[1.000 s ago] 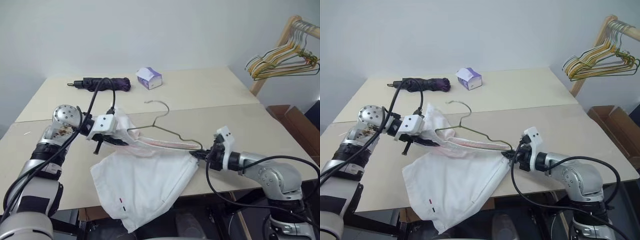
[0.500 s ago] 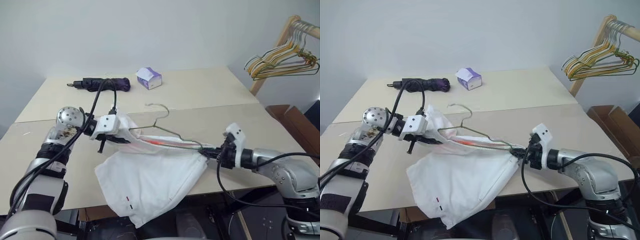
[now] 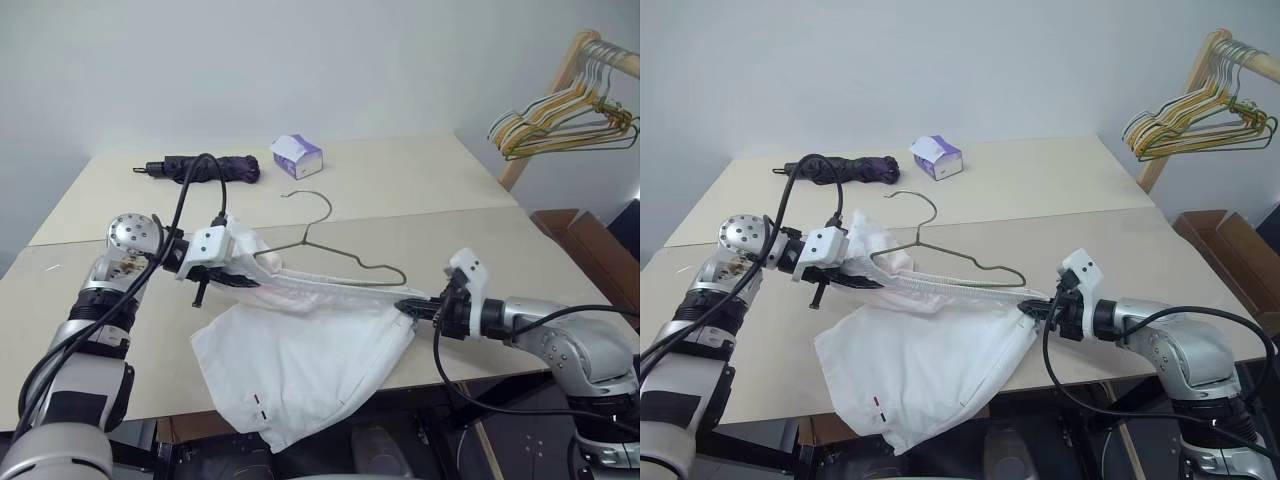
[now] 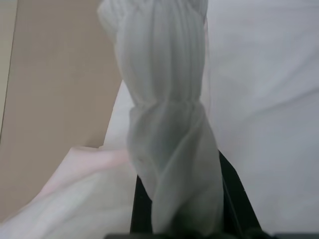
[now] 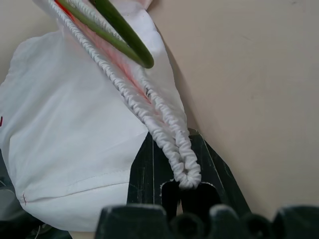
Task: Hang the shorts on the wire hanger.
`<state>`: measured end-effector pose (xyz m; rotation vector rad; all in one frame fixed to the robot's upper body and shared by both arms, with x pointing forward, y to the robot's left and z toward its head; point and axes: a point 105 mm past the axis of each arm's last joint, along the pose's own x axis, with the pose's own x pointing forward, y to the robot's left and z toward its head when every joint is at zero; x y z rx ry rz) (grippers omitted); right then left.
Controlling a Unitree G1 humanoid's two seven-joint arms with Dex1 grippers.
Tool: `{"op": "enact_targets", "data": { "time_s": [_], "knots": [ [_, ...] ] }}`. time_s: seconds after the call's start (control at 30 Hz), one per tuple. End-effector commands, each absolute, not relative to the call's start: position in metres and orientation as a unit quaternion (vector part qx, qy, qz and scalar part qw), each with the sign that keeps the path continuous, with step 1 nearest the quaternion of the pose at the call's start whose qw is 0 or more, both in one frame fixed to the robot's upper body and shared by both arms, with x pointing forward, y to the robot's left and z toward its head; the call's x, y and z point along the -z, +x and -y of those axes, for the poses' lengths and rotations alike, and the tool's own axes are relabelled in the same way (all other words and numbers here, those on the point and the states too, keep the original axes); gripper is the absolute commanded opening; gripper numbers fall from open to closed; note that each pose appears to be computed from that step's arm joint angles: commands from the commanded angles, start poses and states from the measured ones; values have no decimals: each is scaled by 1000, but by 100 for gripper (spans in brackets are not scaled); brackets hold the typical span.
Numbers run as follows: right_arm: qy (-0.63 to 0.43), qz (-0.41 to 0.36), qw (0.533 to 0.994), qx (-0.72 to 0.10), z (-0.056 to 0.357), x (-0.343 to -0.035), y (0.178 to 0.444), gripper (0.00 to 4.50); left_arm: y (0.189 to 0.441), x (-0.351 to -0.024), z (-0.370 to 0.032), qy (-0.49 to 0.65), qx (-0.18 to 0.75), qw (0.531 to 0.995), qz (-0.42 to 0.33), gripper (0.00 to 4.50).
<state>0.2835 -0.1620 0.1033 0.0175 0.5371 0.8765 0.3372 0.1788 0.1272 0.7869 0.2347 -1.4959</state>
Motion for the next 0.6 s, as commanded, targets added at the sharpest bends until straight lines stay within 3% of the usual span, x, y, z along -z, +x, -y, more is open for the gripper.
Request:
{"op": "enact_targets", "data": {
  "time_s": [0.03, 0.37, 0.6],
  "knots": [
    [-16, -244, 889, -387, 181, -113, 292, 3, 335, -128, -200, 380, 645, 651, -129, 0],
    [-27, -250, 889, -384, 187, -115, 293, 3, 333, -118, -208, 416, 636, 634, -142, 0],
    [-56, -233, 884, -401, 185, -131, 289, 3, 346, -111, -216, 443, 590, 657, -155, 0]
  ]
}}
